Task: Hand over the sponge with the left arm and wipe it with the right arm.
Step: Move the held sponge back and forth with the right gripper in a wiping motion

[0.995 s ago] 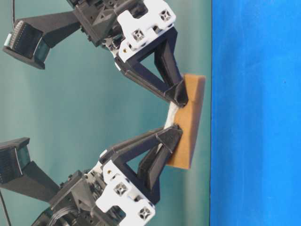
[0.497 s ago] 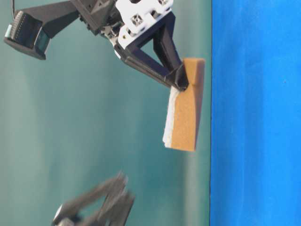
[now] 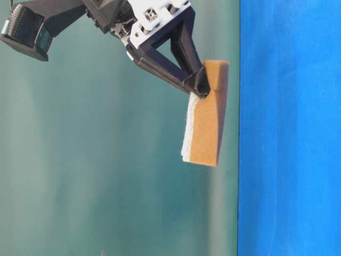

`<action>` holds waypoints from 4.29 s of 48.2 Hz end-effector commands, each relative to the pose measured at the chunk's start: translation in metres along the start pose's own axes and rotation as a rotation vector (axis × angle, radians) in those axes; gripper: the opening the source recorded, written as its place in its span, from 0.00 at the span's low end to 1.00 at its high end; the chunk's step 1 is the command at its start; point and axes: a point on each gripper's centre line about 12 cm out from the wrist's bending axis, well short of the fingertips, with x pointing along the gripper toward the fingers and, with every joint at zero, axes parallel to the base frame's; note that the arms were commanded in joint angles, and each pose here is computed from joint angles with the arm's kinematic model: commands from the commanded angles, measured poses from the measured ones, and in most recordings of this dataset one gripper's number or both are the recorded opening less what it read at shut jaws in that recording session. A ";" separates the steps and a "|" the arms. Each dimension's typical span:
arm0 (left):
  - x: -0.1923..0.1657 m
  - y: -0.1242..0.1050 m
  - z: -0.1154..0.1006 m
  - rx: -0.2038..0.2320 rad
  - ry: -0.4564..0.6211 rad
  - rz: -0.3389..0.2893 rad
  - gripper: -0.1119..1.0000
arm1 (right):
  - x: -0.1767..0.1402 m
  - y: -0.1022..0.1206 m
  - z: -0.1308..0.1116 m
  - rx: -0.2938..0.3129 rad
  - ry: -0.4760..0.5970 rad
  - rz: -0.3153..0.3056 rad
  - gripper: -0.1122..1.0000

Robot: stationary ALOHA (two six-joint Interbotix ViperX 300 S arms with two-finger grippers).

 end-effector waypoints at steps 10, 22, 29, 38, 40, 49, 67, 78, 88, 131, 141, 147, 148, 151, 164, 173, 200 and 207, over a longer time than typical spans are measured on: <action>0.000 0.000 0.006 -0.001 -0.023 0.000 0.93 | 0.037 0.003 -0.032 0.004 0.118 0.008 0.31; 0.003 0.000 0.004 -0.002 -0.013 -0.001 0.93 | 0.068 0.001 -0.071 0.021 0.192 0.005 0.31; 0.003 0.000 0.003 -0.002 -0.009 -0.002 0.93 | 0.076 0.001 -0.079 0.023 0.206 0.005 0.31; 0.003 0.000 0.003 -0.002 -0.009 -0.002 0.93 | 0.075 -0.011 -0.080 0.043 0.207 -0.019 0.31; 0.003 0.000 0.003 -0.002 -0.009 -0.002 0.93 | 0.074 -0.017 -0.081 0.053 0.207 -0.030 0.31; 0.003 0.000 0.003 -0.001 -0.009 -0.001 0.93 | 0.070 -0.056 -0.083 0.095 0.200 -0.108 0.30; 0.003 -0.001 0.002 -0.002 -0.006 -0.002 0.93 | 0.061 -0.113 -0.080 0.105 0.144 -0.218 0.30; 0.003 -0.001 0.002 0.001 -0.006 -0.002 0.93 | 0.062 -0.108 -0.081 0.104 0.149 -0.207 0.30; 0.003 -0.001 0.002 0.001 -0.006 -0.002 0.93 | 0.069 -0.065 -0.080 0.056 0.173 -0.118 0.30; 0.003 0.000 0.003 -0.002 -0.019 0.000 0.93 | 0.067 0.068 -0.061 -0.006 0.163 0.138 0.30; 0.003 0.000 0.002 -0.001 -0.016 0.000 0.93 | 0.068 0.011 -0.064 0.048 0.175 0.026 0.30; 0.003 0.000 0.003 -0.002 -0.017 0.000 0.93 | 0.066 -0.030 -0.069 0.080 0.178 -0.053 0.30; 0.003 0.000 0.003 -0.001 -0.017 0.000 0.93 | 0.066 -0.035 -0.069 0.083 0.177 -0.063 0.30; 0.003 0.000 0.003 -0.002 -0.017 0.000 0.93 | 0.064 -0.051 -0.071 0.095 0.175 -0.094 0.30; 0.004 0.000 0.002 -0.002 -0.014 -0.001 0.93 | 0.060 -0.088 -0.070 0.114 0.133 -0.164 0.30; 0.005 -0.001 0.002 -0.001 -0.012 -0.001 0.93 | 0.060 -0.084 -0.071 0.111 0.137 -0.155 0.30; 0.005 0.000 0.003 0.002 -0.020 0.000 0.93 | 0.064 0.076 -0.058 -0.013 0.160 0.155 0.29; 0.005 0.000 0.003 0.002 -0.022 0.001 0.93 | 0.061 0.093 -0.060 -0.001 0.177 0.184 0.29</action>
